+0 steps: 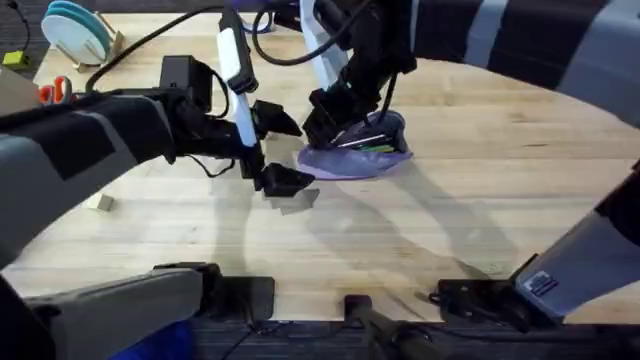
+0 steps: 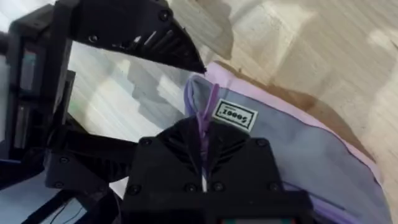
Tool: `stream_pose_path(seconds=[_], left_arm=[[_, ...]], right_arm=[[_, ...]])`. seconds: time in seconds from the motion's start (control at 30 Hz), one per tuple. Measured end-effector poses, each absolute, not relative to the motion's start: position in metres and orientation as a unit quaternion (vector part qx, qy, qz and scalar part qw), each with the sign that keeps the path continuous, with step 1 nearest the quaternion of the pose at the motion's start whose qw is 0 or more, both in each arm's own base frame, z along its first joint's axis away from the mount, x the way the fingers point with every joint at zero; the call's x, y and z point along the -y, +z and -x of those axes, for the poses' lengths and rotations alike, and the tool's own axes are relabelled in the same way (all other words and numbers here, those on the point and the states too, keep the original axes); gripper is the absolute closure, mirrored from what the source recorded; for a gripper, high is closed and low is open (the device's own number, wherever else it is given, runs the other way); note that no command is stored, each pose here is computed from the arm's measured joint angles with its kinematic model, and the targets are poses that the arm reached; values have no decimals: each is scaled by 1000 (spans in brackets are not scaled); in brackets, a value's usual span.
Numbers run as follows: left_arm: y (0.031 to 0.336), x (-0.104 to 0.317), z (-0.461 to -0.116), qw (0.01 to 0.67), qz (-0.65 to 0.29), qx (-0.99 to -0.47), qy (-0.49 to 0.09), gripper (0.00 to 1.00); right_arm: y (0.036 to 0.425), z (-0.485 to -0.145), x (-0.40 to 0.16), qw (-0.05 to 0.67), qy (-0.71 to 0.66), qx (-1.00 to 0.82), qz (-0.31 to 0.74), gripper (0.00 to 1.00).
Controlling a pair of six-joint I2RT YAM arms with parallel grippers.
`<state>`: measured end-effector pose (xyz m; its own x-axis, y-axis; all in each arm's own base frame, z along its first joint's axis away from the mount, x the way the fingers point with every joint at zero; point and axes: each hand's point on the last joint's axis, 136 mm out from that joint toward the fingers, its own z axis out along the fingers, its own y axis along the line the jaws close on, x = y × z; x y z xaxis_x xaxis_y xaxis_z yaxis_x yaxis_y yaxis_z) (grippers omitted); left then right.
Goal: Unzip the bag, pick up the pens from the table one at a time and place them inside, then zip the bag closed.
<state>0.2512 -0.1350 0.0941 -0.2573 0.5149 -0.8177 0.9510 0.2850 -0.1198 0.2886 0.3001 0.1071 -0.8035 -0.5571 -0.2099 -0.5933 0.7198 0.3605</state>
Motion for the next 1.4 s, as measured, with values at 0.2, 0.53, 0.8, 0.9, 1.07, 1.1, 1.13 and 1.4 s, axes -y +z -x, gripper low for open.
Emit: stream_pose_path(seconds=[0.2, 0.53, 0.8, 0.9, 1.07, 1.1, 1.13, 1.4], left_arm=[[94, 135, -251, 341, -505, -726, -320, 7], [94, 135, -251, 341, -505, -725, -320, 7], [94, 135, -251, 341, -505, -726, -320, 7], [94, 135, -251, 341, -505, -726, -320, 7], [94, 135, -251, 341, -505, -726, -320, 7], [94, 135, -251, 341, -505, -726, -320, 7], [94, 135, -251, 341, -505, -726, -320, 7], [94, 135, -251, 341, -505, -726, -320, 7]], right_arm=[[107, -287, -299, 39, 207, -927, 310, 970], [118, -291, -290, 48, 211, -929, 299, 970], [156, -303, -270, 98, 213, -930, 282, 970], [163, -303, -268, 109, 211, -930, 282, 970], [170, -303, -267, 119, 212, -928, 283, 970], [170, -303, -267, 119, 212, -928, 283, 970], [170, -303, -267, 119, 212, -928, 282, 970], [171, -303, -266, 119, 212, -928, 282, 970]])
